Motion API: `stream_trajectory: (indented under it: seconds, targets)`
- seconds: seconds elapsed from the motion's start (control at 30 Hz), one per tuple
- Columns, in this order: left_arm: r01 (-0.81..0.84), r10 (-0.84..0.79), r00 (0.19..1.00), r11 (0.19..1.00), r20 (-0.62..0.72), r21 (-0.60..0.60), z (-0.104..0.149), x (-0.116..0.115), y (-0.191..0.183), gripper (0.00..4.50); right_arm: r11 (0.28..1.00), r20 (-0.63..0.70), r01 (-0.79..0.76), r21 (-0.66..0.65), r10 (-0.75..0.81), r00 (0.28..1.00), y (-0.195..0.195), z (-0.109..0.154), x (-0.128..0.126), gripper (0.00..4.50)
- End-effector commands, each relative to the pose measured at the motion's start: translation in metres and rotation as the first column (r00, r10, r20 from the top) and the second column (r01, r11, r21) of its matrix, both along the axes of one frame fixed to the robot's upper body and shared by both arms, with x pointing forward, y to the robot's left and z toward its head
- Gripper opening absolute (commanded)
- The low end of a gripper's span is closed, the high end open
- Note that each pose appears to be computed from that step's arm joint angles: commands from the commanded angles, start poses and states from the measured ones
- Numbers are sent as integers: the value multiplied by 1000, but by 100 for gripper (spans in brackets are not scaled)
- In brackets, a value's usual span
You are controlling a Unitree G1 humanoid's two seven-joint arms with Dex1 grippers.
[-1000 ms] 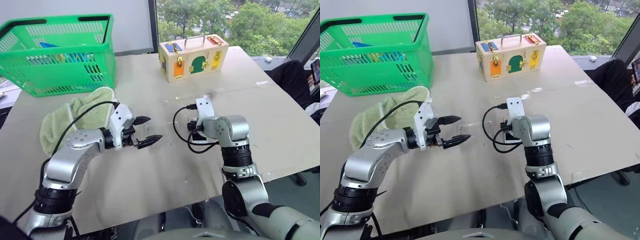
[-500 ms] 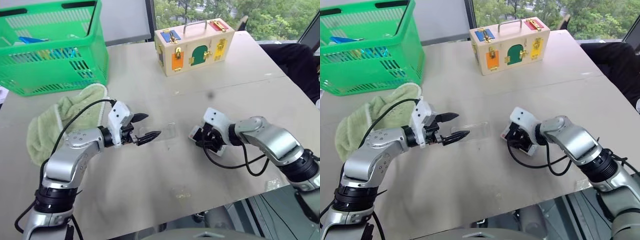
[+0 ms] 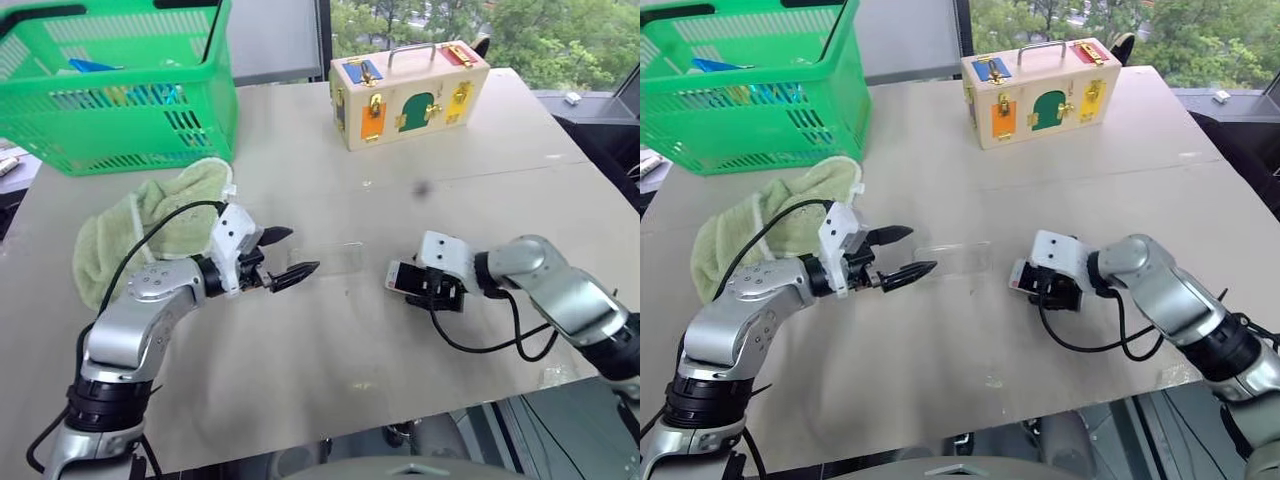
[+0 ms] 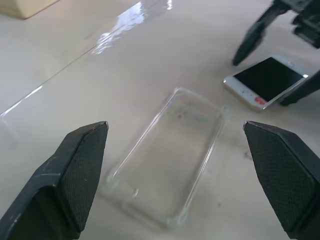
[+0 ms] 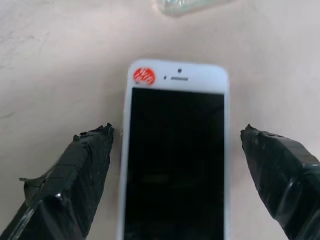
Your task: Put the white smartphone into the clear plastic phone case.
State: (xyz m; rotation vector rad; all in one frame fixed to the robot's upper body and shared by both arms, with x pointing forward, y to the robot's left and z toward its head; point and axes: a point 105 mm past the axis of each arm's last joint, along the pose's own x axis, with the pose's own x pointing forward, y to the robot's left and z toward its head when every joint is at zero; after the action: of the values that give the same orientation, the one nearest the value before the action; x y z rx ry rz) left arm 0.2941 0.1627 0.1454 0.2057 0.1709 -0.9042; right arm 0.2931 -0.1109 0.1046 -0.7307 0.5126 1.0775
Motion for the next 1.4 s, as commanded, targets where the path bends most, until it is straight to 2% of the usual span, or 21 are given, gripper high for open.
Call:
stream_trajectory:
  seconds: [0.03,0.2,0.37,0.4,0.5,0.67,0.77,0.83,1.0,1.23,1.4]
  targets:
    - [24,-23,998,1000,65,-9,16,-4,-3,450,997,-76,76,3,-75,994,-14,-11,-14,446]
    - [25,-25,998,1000,63,-5,15,-7,-2,450,978,-144,205,28,-199,969,-26,-19,-19,446]
    - [18,-17,998,1000,67,-8,15,-7,-2,450,970,-182,243,7,-237,954,-36,-33,-25,446]
    - [18,-18,998,1000,67,-9,15,-7,-2,450,969,-183,247,5,-242,953,-37,-35,-25,392]
    - [25,-24,997,1000,68,-8,15,-10,-3,450,969,-157,245,14,-240,958,-36,-36,-22,289]
    - [30,-28,996,999,89,-28,16,-11,-2,450,973,-45,180,142,-176,983,-28,-12,-10,289]
    - [61,-58,996,997,63,-50,10,-17,4,450,948,6,106,300,-113,994,-8,30,-2,289]
    - [95,-93,995,994,32,-48,5,-22,9,450,945,37,49,325,-65,997,3,45,-1,289]
    - [112,-113,993,993,-20,-29,-7,-31,29,450,959,141,-137,247,105,985,41,63,7,289]
    - [130,-131,990,991,-48,-25,-15,-40,50,450,958,205,-282,-46,285,936,67,44,38,283]
    - [117,-118,992,993,-53,-15,-24,-48,59,450,945,169,-320,-68,327,930,86,42,52,277]
